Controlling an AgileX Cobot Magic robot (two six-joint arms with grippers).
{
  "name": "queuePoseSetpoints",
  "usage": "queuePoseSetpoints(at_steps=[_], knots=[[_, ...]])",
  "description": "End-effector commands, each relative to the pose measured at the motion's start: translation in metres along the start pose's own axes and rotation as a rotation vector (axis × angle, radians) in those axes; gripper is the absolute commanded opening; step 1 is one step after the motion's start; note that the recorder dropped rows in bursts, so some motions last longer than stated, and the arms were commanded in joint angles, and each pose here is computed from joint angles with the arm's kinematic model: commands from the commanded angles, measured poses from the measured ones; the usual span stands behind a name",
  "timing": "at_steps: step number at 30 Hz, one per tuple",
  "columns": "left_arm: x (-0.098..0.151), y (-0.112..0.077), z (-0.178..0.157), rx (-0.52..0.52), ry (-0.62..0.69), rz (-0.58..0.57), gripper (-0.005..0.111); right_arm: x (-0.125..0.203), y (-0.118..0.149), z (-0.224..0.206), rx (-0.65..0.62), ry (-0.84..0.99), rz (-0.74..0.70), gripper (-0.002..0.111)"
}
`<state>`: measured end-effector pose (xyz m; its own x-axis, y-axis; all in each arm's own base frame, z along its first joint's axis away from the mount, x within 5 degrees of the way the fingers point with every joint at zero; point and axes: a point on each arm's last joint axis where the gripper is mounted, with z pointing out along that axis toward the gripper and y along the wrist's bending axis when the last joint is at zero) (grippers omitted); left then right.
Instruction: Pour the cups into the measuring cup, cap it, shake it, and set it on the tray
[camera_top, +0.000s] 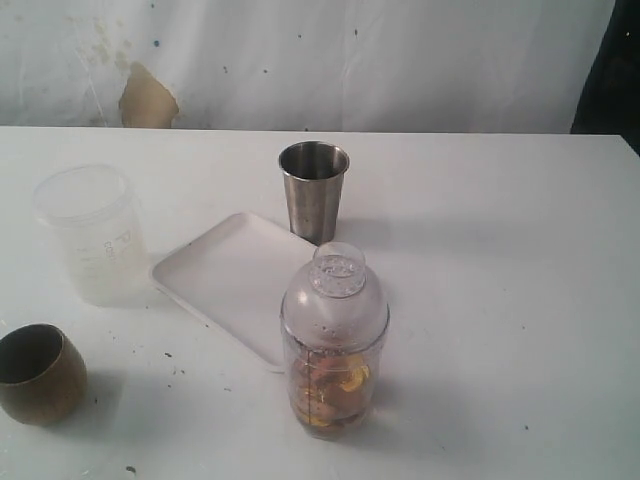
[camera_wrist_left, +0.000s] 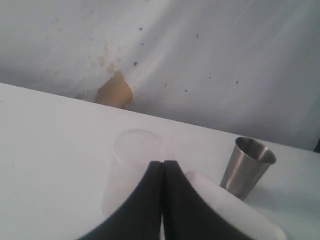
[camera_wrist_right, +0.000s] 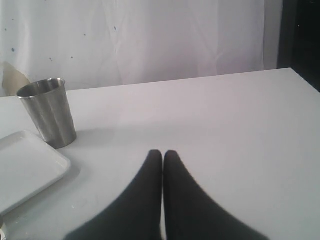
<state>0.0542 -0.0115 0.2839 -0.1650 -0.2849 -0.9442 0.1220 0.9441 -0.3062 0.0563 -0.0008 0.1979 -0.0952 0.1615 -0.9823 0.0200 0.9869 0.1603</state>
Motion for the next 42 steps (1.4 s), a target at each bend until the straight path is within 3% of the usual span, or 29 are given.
queuePoseSetpoints(at_steps=[1,5,10,13,22,24,29,30,32,37,42], knots=[[0.027,0.01,0.001,0.026,-0.12,-0.064,0.0,0.001,0.0,0.0,-0.003,-0.007,-0.003,0.0],[0.046,0.018,0.002,0.031,-0.199,-0.069,0.0,0.001,0.0,0.0,-0.003,-0.007,-0.003,0.0],[0.07,0.027,0.01,0.0,-0.153,-0.023,0.0,0.001,0.0,0.0,-0.003,-0.007,-0.003,0.0],[0.075,0.028,0.011,-0.012,-0.1,0.088,0.0,0.001,0.0,0.0,-0.003,-0.007,-0.003,0.0],[0.075,0.029,0.011,-0.02,-0.101,0.142,0.0,0.001,0.0,0.0,-0.003,-0.007,-0.004,0.0],[0.074,0.028,0.011,-0.013,-0.117,0.089,0.0,-0.001,0.0,0.0,-0.007,-0.025,-0.004,0.0],[0.075,0.028,0.011,-0.015,-0.105,0.097,0.0,-0.033,0.008,-0.007,-0.102,-0.382,0.032,0.0],[0.077,0.029,0.011,-0.019,-0.081,0.112,0.0,-0.044,0.011,-0.013,-0.153,-0.514,0.085,0.0],[0.083,0.031,0.011,-0.042,-0.016,0.191,0.0,-0.053,0.014,-0.02,-0.281,-0.612,0.34,0.0],[0.085,0.032,0.011,-0.053,0.013,0.225,0.0,-0.044,0.03,-0.003,-0.35,-0.458,0.039,0.0],[0.085,0.032,0.011,-0.053,0.013,0.225,0.0,-0.024,0.051,0.02,-0.56,-0.218,-0.148,0.001]])
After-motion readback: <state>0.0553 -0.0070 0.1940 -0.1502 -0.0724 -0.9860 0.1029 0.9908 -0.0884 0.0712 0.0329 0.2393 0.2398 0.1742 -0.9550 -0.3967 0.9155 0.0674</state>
